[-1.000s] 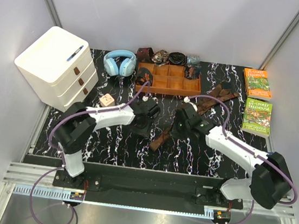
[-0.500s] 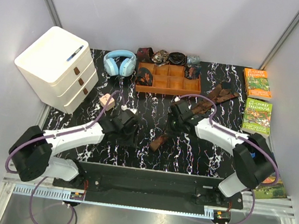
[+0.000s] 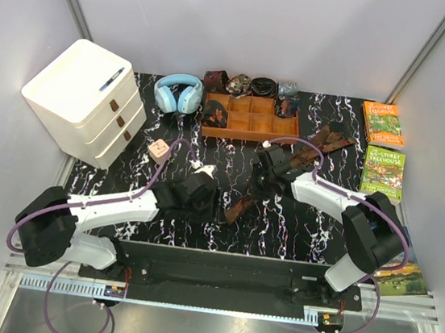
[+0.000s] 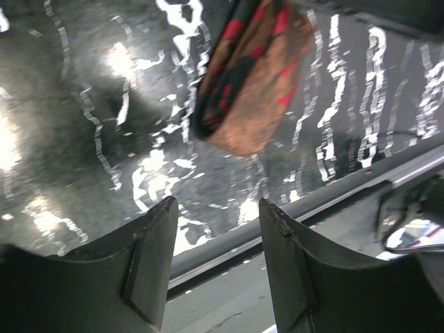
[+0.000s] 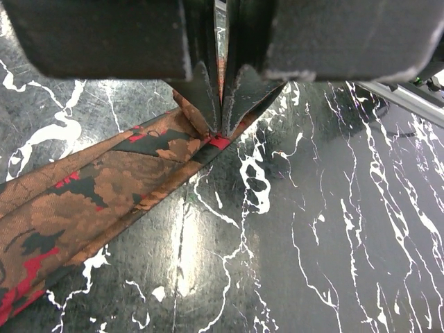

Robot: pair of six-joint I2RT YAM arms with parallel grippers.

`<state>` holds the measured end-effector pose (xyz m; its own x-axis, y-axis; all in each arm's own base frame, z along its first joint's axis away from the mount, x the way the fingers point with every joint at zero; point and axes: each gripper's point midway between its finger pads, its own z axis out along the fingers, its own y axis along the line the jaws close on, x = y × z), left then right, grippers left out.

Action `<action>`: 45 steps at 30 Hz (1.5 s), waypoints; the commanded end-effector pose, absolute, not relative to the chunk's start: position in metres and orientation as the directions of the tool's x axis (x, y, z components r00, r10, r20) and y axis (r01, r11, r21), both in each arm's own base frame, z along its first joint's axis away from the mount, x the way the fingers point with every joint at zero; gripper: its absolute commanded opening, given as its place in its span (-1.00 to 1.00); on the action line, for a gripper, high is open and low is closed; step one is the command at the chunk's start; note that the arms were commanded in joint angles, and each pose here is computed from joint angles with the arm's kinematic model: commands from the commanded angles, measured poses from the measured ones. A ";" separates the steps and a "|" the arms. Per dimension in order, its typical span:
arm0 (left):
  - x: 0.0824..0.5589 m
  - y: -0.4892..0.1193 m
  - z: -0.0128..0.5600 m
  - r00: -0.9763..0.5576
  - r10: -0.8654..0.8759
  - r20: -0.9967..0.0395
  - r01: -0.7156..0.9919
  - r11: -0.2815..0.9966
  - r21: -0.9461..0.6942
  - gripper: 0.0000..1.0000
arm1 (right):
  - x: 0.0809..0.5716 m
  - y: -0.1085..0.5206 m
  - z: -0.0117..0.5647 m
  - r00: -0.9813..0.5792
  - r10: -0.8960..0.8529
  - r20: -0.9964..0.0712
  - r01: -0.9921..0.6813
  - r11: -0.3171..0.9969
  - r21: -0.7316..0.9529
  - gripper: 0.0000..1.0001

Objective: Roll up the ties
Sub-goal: Roll the tie at the center of the board.

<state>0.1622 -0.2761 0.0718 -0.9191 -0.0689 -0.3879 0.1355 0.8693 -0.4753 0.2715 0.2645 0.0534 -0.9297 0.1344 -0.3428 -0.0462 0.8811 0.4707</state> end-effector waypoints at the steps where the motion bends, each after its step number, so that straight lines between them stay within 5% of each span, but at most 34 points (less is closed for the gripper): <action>1: 0.174 -0.297 0.080 -0.905 -0.136 -0.403 0.113 0.835 -0.538 0.07 | 0.279 0.266 0.059 -0.917 0.132 -0.377 -0.077 0.868 0.491 -0.87; 8: 0.176 -0.297 0.079 -0.896 -0.153 -0.417 0.105 0.839 -0.534 0.02 | 0.278 0.262 0.119 -0.855 0.172 -0.490 -0.146 0.826 0.544 -0.83; 20: 0.177 -0.298 0.071 -0.892 -0.193 -0.408 0.058 0.847 -0.528 0.04 | 0.251 0.281 0.063 -0.955 0.143 -0.259 -0.047 0.789 0.612 -0.92; 45: 0.195 -0.307 0.044 -0.853 -0.341 -0.394 -0.084 0.836 -0.542 0.15 | 0.250 0.262 0.010 -0.960 0.157 -0.232 0.018 0.861 0.509 -0.99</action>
